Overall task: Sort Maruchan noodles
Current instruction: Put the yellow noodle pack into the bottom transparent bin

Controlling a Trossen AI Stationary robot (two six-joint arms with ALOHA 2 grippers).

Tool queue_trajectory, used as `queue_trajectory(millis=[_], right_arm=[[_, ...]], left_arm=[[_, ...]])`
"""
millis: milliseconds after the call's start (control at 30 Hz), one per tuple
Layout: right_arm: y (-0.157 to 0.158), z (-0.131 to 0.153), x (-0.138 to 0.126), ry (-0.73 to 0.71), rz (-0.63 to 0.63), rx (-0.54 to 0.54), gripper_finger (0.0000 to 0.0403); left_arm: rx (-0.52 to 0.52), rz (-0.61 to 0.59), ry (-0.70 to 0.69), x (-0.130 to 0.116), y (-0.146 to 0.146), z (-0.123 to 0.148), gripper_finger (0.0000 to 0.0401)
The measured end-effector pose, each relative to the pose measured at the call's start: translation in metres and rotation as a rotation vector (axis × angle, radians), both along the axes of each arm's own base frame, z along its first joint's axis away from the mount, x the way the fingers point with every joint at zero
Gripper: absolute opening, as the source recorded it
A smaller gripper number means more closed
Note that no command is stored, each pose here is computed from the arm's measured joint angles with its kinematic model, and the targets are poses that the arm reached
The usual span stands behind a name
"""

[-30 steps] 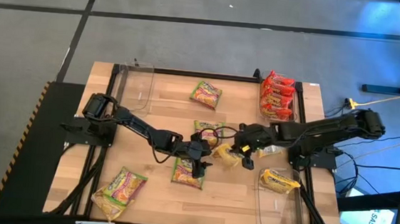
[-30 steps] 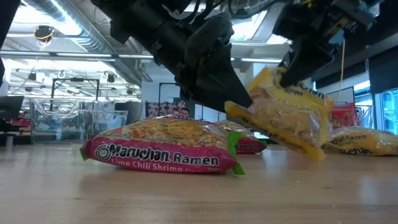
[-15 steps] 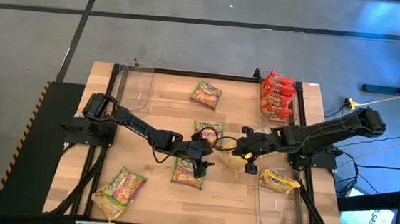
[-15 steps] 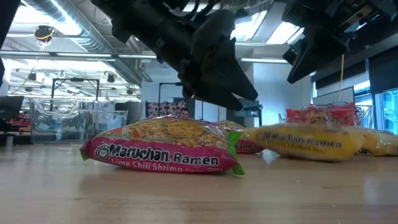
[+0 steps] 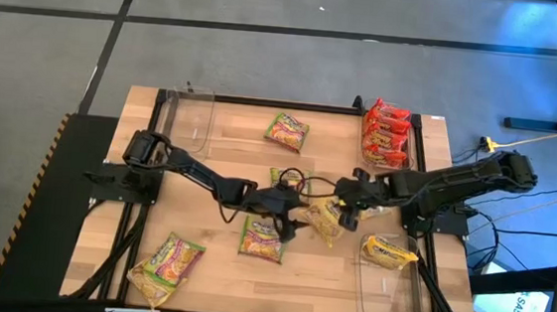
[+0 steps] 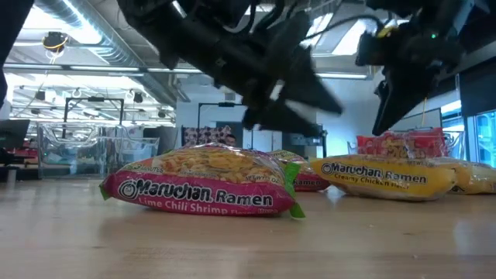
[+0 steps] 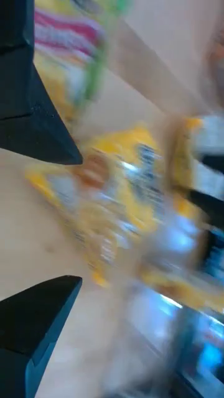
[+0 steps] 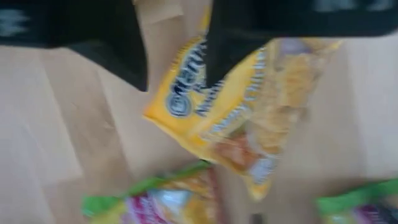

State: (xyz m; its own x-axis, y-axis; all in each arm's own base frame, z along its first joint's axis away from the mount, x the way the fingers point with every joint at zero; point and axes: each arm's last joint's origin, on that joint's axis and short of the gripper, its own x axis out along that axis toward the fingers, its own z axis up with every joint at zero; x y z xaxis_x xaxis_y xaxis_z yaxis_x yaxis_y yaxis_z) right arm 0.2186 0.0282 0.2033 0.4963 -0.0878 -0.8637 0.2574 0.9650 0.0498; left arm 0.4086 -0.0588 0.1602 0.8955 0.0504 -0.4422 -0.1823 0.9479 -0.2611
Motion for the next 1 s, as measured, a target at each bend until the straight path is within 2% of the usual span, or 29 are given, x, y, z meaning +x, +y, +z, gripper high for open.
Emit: queue_trajectory(millis=[100, 167, 267, 367, 467, 600, 667, 800, 1000], right_arm=[[-0.007, -0.007, -0.003, 0.021, -0.053, -0.023, 0.021], [-0.009, -0.01, -0.004, 0.027, -0.063, -0.024, 0.0252], [-0.011, -0.013, -0.005, 0.027, -0.069, -0.025, 0.0298], [-0.01, -0.012, -0.004, 0.009, -0.069, -0.027, 0.0325], [-0.01, -0.011, -0.002, -0.01, -0.071, -0.047, 0.0338], [-0.01, -0.012, -0.003, 0.005, -0.067, -0.043, 0.0342], [-0.01, -0.012, -0.004, 0.009, -0.066, -0.039, 0.0342], [-0.01, -0.012, -0.004, 0.006, -0.088, -0.014, 0.0342], [-0.006, -0.01, 0.001, -0.037, -0.103, 0.125, 0.0342]], left_arm=[[-0.022, -0.028, -0.102, 0.008, -0.002, -0.003, 0.0302], [-0.013, -0.042, -0.119, 0.01, -0.003, -0.009, 0.0302], [0.018, -0.001, -0.099, 0.016, -0.001, -0.018, 0.0302], [0.037, 0.027, -0.056, 0.028, 0.001, -0.027, 0.0302], [0.066, 0.071, 0.007, 0.042, 0.004, -0.031, 0.0302], [0.094, 0.067, 0.135, 0.051, 0.002, -0.034, 0.0302], [0.111, 0.066, 0.192, 0.049, -0.002, -0.037, 0.0302], [0.134, 0.084, 0.219, 0.045, -0.008, -0.04, 0.0302], [0.189, 0.081, 0.247, 0.041, -0.016, -0.043, 0.0302]])
